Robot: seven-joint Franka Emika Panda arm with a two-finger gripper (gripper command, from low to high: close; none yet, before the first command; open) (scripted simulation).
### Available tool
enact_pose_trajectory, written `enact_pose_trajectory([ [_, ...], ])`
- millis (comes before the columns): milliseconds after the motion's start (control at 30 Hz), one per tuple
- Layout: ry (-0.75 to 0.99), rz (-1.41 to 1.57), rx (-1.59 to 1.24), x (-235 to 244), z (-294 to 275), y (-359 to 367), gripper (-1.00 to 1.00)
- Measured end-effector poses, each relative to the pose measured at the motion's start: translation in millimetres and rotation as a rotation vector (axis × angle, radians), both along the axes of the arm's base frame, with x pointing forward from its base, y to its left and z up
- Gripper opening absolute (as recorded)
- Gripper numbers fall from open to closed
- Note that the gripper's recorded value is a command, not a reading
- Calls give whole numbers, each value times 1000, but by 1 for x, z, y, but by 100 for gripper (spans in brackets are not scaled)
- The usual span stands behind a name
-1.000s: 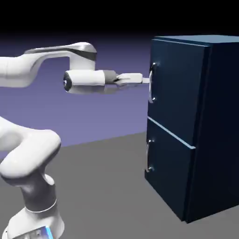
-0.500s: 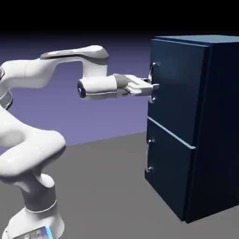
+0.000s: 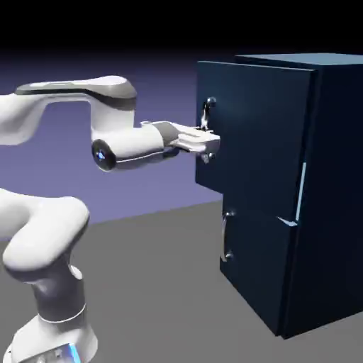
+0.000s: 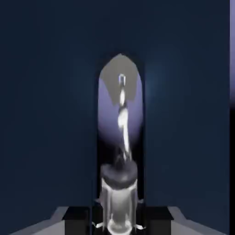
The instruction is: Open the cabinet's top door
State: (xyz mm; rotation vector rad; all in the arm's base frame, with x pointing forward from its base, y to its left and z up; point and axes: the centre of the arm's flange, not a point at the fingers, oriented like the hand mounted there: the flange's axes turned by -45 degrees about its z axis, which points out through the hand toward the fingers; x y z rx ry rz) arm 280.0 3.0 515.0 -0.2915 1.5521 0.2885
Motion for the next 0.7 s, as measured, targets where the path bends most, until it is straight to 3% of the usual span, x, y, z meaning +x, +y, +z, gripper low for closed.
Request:
enact_pose_trajectory([
  [700,0,459,2,-56,0,-119,-100],
])
